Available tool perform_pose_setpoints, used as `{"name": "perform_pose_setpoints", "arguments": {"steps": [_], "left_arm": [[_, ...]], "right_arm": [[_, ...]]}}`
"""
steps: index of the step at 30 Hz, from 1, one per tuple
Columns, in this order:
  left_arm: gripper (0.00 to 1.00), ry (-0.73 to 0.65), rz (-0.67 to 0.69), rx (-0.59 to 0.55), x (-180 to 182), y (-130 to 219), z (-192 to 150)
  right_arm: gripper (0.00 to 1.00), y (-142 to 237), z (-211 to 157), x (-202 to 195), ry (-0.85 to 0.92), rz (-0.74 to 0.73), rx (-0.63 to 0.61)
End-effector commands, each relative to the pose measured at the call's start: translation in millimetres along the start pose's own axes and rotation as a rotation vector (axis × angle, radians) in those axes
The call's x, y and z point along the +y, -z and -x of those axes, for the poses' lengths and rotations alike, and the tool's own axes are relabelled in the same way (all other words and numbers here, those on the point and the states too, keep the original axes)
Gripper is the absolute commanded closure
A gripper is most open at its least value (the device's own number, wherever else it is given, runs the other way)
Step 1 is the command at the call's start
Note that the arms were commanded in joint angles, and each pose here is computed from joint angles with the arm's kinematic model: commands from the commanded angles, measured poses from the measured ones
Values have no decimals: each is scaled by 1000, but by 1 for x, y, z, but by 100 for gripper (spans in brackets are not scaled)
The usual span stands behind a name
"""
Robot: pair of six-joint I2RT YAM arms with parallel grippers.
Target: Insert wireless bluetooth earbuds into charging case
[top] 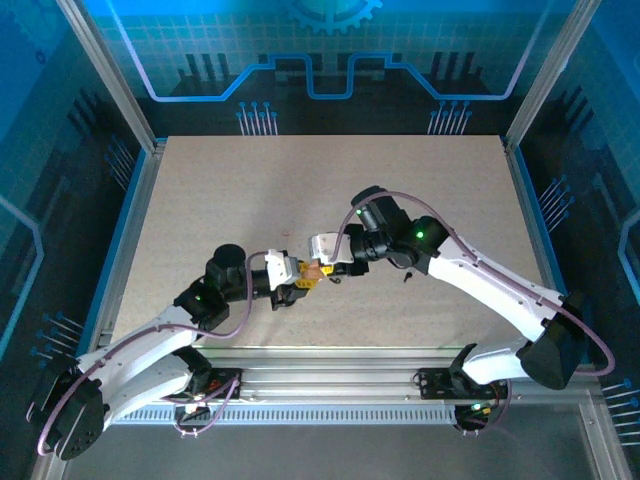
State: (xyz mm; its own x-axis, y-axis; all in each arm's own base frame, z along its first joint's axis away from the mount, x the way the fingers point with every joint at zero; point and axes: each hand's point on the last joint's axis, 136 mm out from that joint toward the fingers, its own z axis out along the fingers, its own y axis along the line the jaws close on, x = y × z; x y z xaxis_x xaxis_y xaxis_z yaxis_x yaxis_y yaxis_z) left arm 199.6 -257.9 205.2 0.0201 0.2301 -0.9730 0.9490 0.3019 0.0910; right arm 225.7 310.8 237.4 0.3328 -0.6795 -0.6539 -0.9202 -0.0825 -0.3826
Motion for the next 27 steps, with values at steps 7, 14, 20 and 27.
{"name": "perform_pose_setpoints", "arguments": {"steps": [7, 14, 20, 27], "left_arm": [[87, -43, -59, -61, -13, 4, 20], [88, -41, -45, -78, -11, 5, 21], [90, -22, 25, -114, 0, 7, 16], [90, 27, 111, -233, 20, 20, 19]], "right_arm": [[61, 14, 5, -35, -55, -135, -26], [59, 11, 2, -34, -83, -139, -54], [52, 27, 19, -27, -82, -124, -153], [47, 57, 33, -29, -165, -140, -314]]}}
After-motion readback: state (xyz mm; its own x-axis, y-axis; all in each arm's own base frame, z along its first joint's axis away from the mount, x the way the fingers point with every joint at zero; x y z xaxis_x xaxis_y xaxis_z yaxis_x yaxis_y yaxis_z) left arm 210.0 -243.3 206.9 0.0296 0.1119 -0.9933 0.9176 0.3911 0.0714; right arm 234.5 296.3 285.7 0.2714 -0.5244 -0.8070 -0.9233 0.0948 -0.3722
